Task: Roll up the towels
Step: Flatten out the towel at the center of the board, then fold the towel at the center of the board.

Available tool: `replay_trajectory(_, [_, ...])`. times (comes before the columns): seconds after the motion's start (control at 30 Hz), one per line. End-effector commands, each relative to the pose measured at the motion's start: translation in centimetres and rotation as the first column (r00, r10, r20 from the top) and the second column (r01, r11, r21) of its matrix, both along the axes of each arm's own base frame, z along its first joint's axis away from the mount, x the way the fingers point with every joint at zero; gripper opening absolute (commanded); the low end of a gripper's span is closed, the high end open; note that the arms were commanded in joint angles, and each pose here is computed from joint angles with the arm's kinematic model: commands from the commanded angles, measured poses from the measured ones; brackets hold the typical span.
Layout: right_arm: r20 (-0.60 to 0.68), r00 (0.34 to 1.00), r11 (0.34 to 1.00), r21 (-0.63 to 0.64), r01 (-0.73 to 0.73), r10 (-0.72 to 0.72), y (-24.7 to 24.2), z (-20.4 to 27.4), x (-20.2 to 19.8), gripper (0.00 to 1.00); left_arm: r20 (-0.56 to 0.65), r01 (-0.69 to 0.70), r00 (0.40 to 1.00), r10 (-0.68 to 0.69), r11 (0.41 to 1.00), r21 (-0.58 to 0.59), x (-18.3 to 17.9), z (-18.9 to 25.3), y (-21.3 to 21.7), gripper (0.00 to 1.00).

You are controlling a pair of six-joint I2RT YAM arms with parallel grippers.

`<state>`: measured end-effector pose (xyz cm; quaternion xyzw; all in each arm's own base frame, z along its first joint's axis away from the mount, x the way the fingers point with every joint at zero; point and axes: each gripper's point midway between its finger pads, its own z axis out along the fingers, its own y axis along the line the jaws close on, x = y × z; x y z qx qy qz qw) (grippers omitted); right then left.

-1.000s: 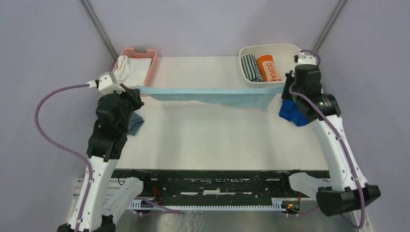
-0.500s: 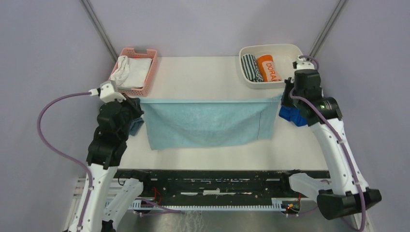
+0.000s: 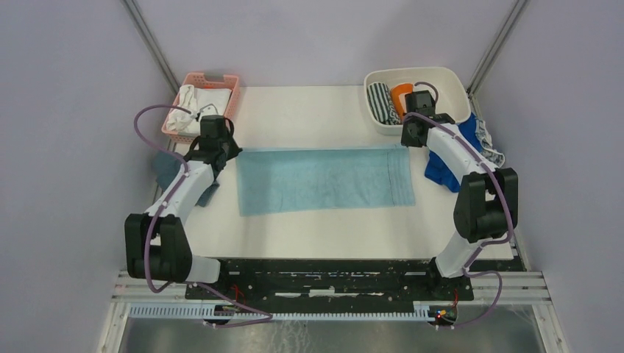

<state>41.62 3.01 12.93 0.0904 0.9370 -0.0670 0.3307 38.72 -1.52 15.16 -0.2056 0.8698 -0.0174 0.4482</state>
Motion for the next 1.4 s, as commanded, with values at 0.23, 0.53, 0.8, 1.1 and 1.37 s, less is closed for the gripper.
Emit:
replay_trajectory(0.23, [0.086, 0.996, 0.997, 0.079, -0.009, 0.002, 0.1, 1.3, 3.7, 0.01, 0.127, 0.017, 0.992, -0.008, 0.997, -0.072, 4.7, 3.5, 0.4, 0.03])
replay_trajectory(0.53, [-0.07, 0.996, 0.989, 0.135, 0.065, -0.056, 0.1, -2.2, -3.2, 0.01, 0.044, -0.046, 0.998, 0.053, 0.988, -0.148, -0.8, 0.1, 0.4, 0.03])
replay_trajectory(0.8, [-0.176, 0.979, 0.979, 0.158, 0.132, -0.104, 0.0, -5.4, -8.2, 0.02, 0.001, -0.117, 0.993, 0.12, 0.971, -0.208, -6.6, -2.4, 0.6, 0.03])
replay_trajectory(1.1, [-0.251, 0.956, 0.97, 0.15, 0.194, -0.152, -0.3, -9.3, -11.2, 0.02, -0.132, -0.255, 0.964, 0.232, 0.946, -0.198, -11.0, -8.1, 1.7, 0.03])
replay_trajectory(1.37, [-0.324, 0.93, 0.965, 0.131, 0.225, -0.173, -0.3, -11.1, -11.7, 0.01, -0.202, -0.309, 0.941, 0.27, 0.929, -0.201, -12.5, -11.5, 1.7, 0.03])
